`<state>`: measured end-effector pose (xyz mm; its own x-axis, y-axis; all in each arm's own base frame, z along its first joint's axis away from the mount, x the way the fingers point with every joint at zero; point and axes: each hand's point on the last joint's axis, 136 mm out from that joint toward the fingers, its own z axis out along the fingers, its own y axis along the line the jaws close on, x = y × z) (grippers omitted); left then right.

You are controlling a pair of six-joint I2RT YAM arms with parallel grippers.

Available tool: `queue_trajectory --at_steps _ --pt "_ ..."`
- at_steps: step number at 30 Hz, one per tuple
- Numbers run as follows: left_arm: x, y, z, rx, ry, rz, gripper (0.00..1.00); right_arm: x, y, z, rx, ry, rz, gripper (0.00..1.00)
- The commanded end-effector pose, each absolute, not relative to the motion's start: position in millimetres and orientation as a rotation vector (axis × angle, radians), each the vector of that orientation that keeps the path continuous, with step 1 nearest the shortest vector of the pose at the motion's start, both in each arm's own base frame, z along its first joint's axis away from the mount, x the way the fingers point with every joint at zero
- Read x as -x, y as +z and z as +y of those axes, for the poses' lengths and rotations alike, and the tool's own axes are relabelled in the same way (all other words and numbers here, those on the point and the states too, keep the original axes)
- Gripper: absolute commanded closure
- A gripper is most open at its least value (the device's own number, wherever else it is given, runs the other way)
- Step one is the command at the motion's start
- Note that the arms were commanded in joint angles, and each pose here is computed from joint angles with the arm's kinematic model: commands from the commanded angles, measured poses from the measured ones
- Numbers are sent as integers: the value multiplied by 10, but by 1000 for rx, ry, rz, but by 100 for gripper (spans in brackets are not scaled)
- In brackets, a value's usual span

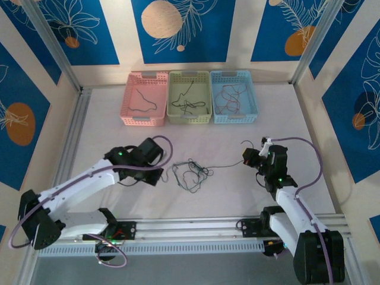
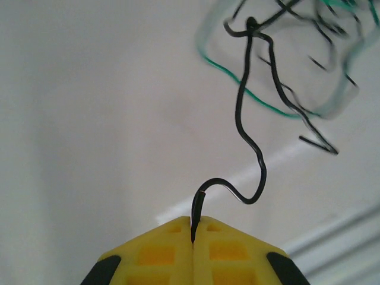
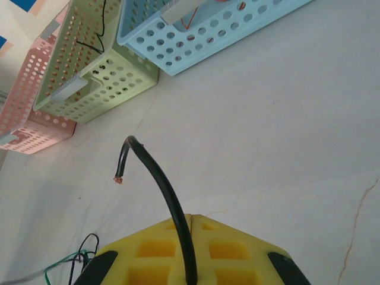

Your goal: Untangle the cables

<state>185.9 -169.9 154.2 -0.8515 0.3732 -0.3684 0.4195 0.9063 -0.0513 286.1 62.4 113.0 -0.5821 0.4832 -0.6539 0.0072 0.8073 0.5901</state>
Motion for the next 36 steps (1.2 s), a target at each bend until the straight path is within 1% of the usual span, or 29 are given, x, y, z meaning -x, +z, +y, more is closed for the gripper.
queue_trajectory --at_steps 1,6,11,13,15,18,20,27,31,36 --pt "-2086 1960 -992 -420 206 2611 100 -2857 1114 534 -394 637 2102 100" --pt "-2249 2303 -451 -298 524 2510 100 -2848 1098 485 -424 619 2104 100" --pt "-2322 2534 -104 -219 647 2464 100 -2837 1097 459 -440 619 2096 100" --pt "-2388 2597 -256 -214 479 2441 100 -2839 1092 476 -434 630 2097 100" --pt "-2469 2646 -587 -242 205 2413 100 -2841 1076 495 -429 642 2104 100" --pt "-2670 2723 -1037 -281 -62 2374 100 -2857 1069 508 -426 649 2110 100" --pt "-2865 2788 -1277 -275 -176 2339 100 -2859 1057 521 -422 656 2116 100" --pt "-3759 3014 -1965 -257 -376 2208 100 -2869 1025 555 -408 662 2131 100" --pt "-4266 2894 -2295 -247 -453 2198 100 -2868 1014 572 -400 663 2137 100" --pt "-4852 2651 -2529 -183 -509 2212 100 -2874 1001 595 -386 660 2145 100"
